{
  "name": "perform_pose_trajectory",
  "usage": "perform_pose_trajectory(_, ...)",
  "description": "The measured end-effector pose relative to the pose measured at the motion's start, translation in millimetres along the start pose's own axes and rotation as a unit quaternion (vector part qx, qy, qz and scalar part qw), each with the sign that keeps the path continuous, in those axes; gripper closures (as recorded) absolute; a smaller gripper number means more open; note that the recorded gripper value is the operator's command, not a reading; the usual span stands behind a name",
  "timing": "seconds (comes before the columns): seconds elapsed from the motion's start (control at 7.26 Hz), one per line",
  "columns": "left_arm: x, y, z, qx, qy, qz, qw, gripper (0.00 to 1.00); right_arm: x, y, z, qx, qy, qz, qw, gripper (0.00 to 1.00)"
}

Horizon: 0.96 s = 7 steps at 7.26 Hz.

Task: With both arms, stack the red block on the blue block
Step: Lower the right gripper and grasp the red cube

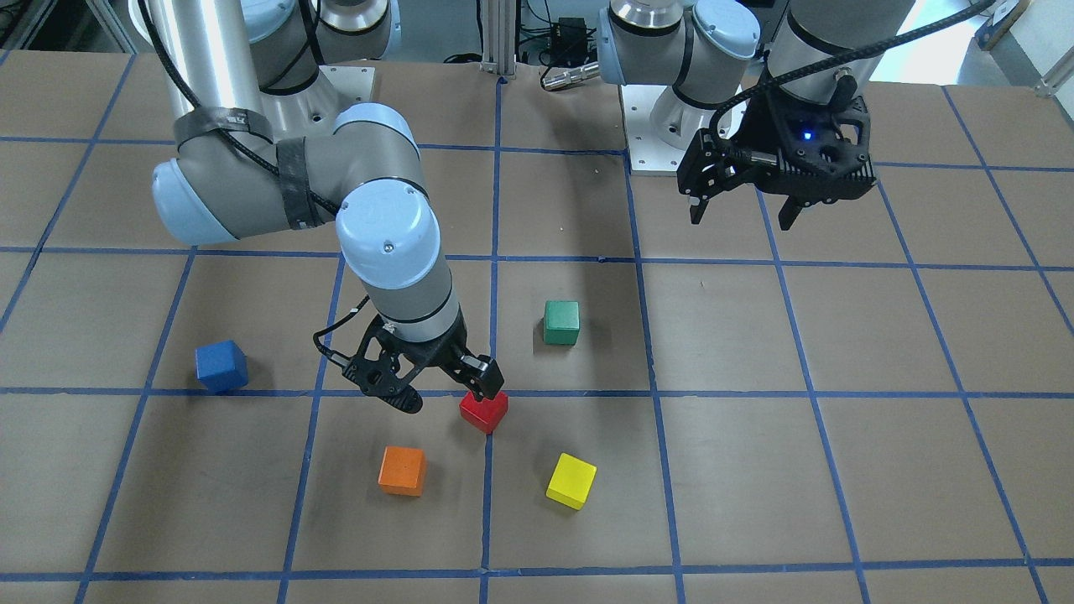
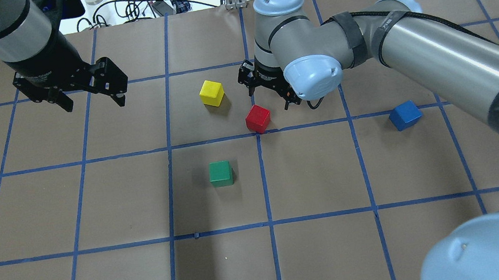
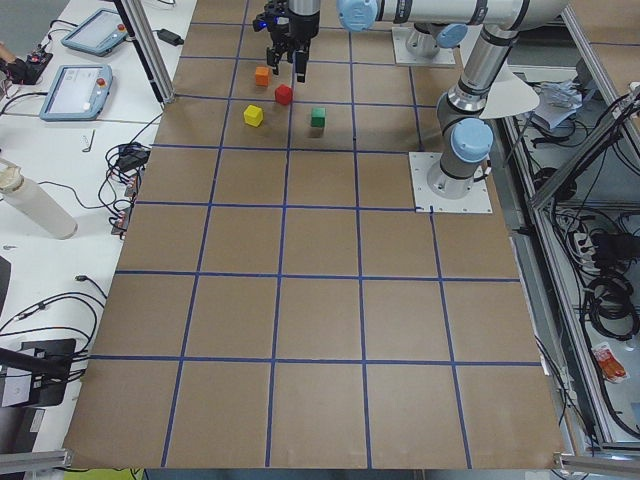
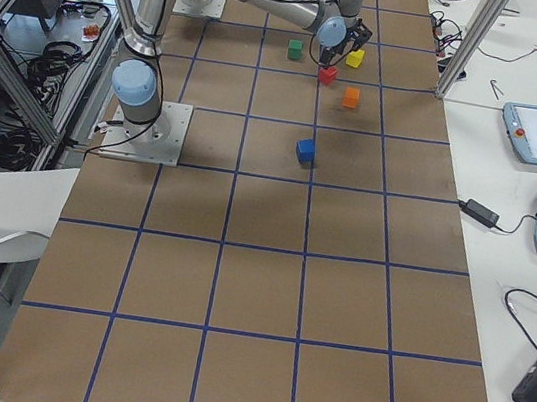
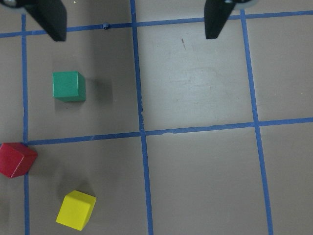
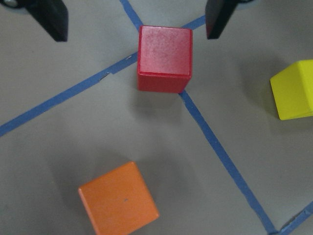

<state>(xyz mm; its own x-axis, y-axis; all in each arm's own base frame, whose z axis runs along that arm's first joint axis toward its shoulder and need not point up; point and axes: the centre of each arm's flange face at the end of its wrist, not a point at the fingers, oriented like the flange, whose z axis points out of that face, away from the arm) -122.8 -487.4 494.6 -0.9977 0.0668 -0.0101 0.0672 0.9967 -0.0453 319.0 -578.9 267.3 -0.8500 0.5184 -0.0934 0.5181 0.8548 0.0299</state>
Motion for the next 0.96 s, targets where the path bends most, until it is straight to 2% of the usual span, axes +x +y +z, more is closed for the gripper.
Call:
perform_pose_trajectory(0.28, 0.2, 0.9, -0.8, 0.001, 0.0, 0.0, 1.0, 0.0, -8.2, 1.1, 20.7, 0.002, -0.002, -0.003, 1.0, 0.0)
perform_pose_trajectory(0.96, 0.3, 2.6, -2.2, 0.002, 0.0, 0.003, 1.0, 0.0, -10.2, -2.4, 55.5, -0.012, 0.012, 0.002, 0.9999, 0.0)
